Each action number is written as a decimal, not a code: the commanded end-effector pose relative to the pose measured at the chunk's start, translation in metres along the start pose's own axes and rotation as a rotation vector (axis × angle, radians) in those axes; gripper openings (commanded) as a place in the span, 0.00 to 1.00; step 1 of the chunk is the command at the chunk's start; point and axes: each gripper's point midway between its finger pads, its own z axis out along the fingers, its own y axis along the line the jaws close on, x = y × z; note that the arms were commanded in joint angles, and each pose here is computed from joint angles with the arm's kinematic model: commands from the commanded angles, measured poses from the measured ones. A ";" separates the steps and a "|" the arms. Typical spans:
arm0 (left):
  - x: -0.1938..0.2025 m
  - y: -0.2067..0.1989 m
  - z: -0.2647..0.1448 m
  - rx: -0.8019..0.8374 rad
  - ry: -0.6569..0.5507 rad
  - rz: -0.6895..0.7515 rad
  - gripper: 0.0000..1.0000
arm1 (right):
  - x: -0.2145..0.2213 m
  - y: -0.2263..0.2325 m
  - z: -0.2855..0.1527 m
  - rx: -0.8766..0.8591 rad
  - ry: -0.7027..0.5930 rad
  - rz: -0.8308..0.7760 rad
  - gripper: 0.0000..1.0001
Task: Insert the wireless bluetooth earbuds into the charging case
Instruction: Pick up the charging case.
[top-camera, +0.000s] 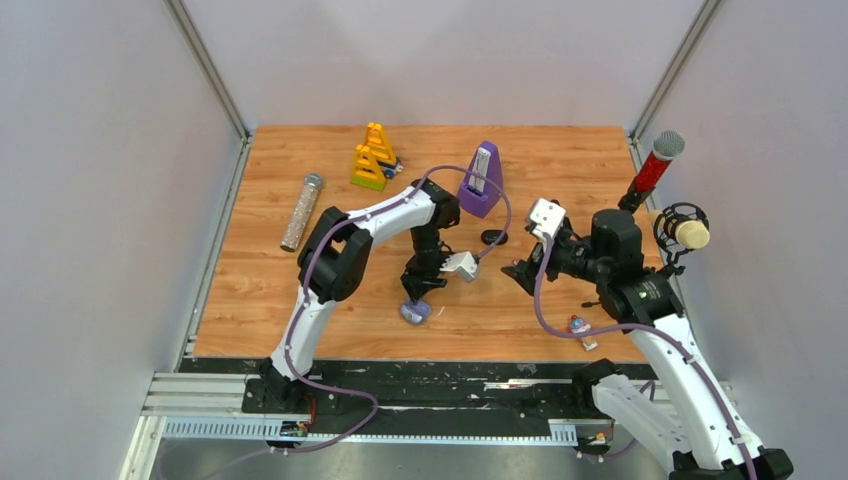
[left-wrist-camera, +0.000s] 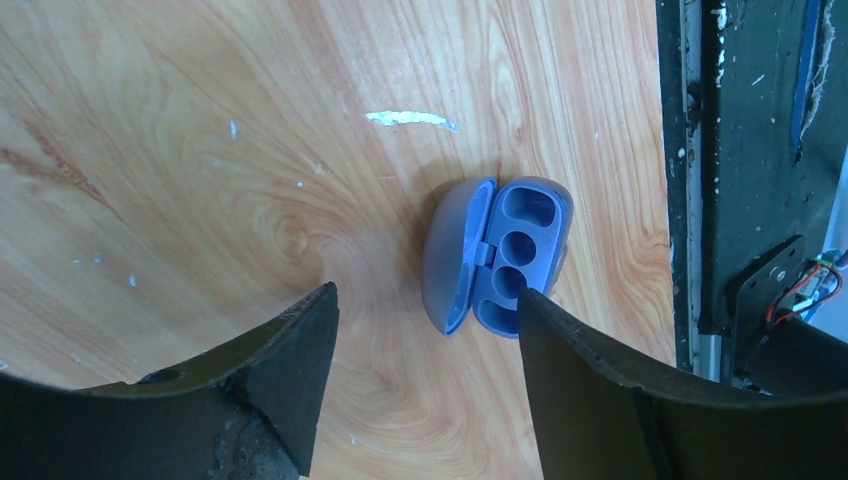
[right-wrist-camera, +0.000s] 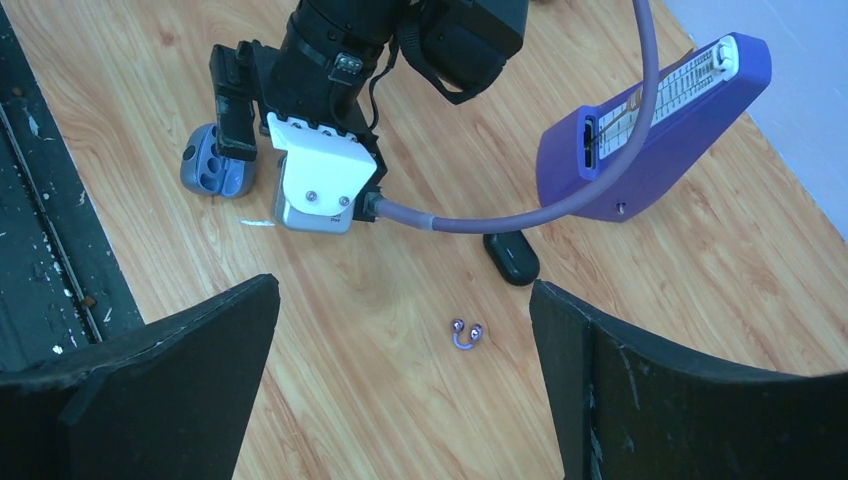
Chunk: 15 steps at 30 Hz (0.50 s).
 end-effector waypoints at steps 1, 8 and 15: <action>-0.012 0.000 -0.011 -0.020 -0.014 0.019 0.71 | -0.013 0.001 -0.002 -0.004 -0.060 -0.026 0.99; -0.014 -0.008 -0.001 0.028 -0.003 0.016 0.62 | -0.013 0.002 -0.002 -0.009 -0.062 -0.027 0.99; -0.009 -0.009 0.008 0.053 0.036 -0.004 0.56 | -0.016 0.004 -0.004 -0.011 -0.074 -0.032 0.99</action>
